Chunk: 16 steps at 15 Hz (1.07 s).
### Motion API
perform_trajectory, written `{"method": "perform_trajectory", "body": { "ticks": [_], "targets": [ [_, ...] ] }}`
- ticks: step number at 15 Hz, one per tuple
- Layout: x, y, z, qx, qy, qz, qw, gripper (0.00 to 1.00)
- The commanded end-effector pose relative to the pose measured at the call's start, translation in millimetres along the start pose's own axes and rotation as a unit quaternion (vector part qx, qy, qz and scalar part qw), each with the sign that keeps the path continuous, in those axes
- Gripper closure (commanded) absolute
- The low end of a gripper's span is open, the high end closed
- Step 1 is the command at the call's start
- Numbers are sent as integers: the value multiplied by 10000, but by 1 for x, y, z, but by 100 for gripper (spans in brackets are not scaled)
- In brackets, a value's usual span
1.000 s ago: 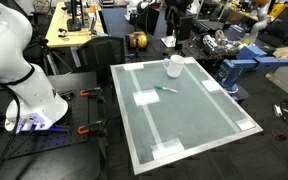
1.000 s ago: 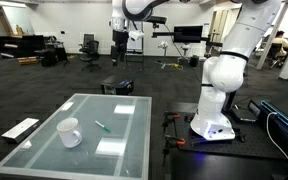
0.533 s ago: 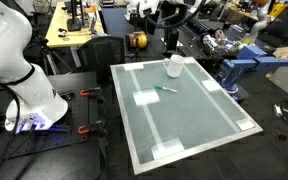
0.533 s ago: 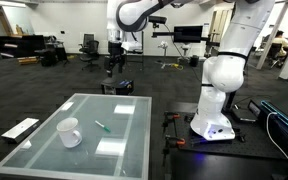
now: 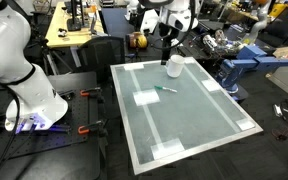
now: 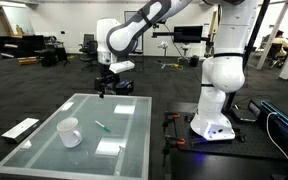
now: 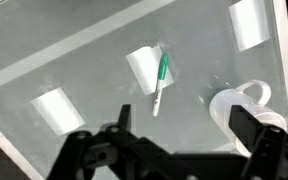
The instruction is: Put the pen in the cup
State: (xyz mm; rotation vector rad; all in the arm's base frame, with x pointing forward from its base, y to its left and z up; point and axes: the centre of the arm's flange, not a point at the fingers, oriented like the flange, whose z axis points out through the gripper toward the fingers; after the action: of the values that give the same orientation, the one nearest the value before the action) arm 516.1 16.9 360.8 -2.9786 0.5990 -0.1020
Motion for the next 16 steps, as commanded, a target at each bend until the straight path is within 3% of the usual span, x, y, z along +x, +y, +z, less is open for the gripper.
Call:
{"method": "perform_trajectory", "body": {
  "ticks": [1,5,6,16],
  "targets": [
    [6,-23,38,114,-7,250,9996,0],
    [11,-25,70,-51,-35,544,9985,0],
    [1,-19,62,-4,-81,327,9994,0],
    [14,-18,83,-200,-27,400,9990,0]
  ]
}}
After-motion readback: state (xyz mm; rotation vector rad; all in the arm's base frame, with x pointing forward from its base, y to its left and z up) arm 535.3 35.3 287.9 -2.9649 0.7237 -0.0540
